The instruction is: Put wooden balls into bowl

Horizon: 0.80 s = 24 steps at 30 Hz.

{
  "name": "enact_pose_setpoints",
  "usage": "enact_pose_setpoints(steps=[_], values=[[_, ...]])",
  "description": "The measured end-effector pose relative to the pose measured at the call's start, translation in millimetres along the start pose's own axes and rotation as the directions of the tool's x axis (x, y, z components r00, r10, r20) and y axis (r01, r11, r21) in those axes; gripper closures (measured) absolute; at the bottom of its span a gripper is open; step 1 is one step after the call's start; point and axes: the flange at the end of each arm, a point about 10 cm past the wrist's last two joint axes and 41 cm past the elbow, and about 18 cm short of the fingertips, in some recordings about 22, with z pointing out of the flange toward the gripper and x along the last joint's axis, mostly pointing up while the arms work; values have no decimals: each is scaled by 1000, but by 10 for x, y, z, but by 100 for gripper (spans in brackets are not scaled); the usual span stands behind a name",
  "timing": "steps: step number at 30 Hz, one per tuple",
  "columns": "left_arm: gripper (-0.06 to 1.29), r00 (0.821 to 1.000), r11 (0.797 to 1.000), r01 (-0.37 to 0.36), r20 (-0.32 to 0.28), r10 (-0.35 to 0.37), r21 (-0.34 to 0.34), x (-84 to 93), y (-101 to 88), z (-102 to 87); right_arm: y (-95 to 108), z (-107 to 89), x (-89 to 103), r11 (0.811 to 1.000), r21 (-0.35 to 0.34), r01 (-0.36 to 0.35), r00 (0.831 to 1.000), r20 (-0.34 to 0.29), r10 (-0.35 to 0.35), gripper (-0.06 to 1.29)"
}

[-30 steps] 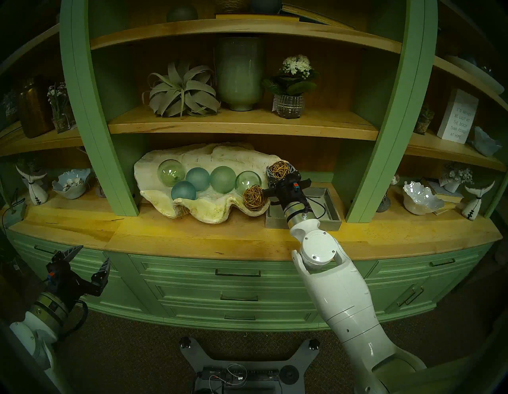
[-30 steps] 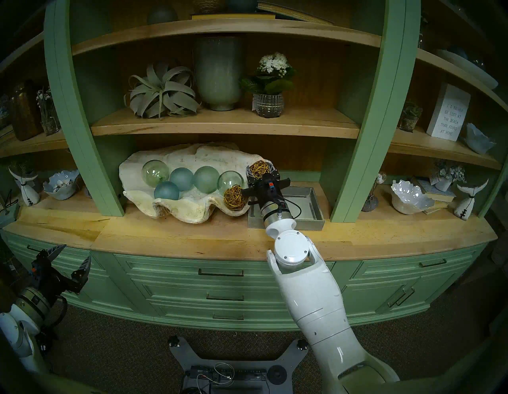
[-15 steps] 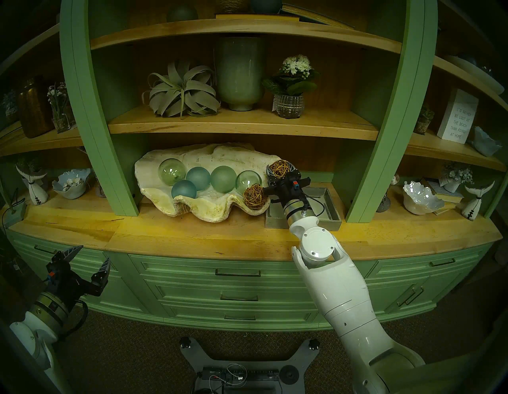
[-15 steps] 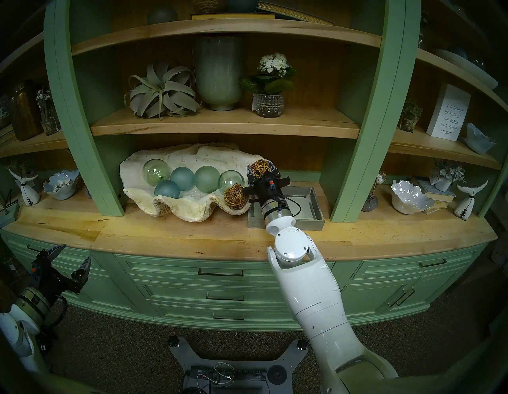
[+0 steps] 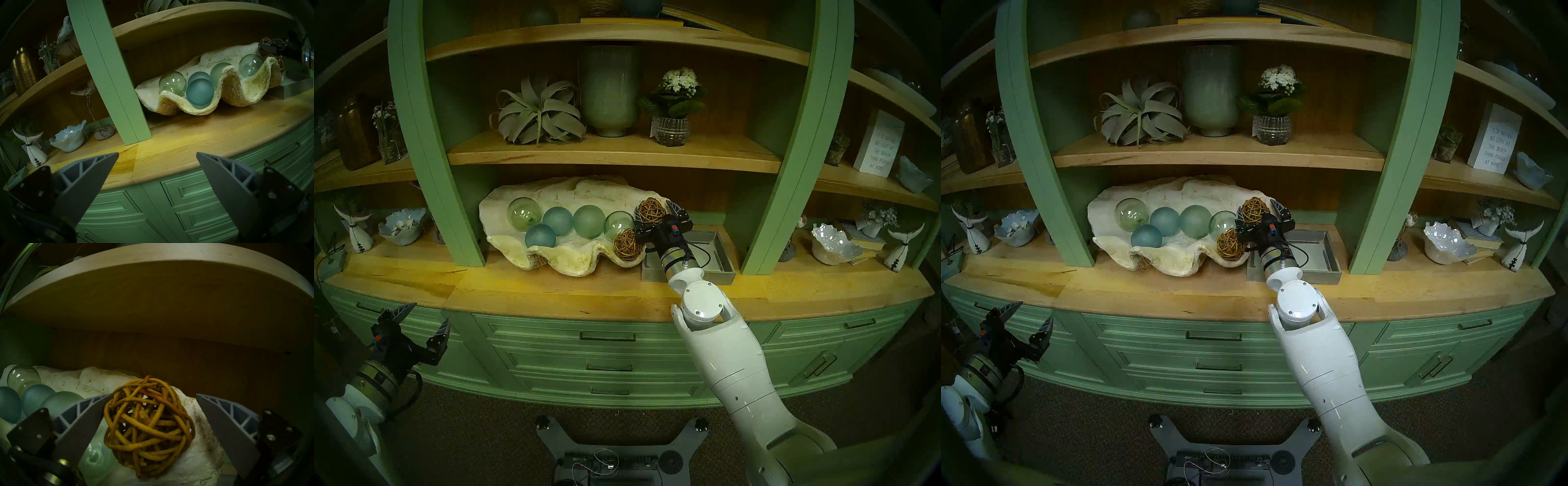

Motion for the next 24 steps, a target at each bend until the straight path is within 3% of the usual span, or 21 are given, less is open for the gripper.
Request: enact_pose_setpoints(steps=[1,3,9,24], values=[[0,1000,1000,0,0,0,0,0,0,0,0,-4,0,1000,0,0,1000,0,0,4],[0,1000,1000,0,0,0,0,0,0,0,3,-15,3,1000,1,-1,1000,-2,1,1],[0,1000,1000,0,0,0,0,0,0,0,37,-60,60,1000,4,14,1000,-23,-14,1],[0,1000,1000,0,0,0,0,-1,0,0,146,-150,461,999,32,14,992,-124,-10,1]])
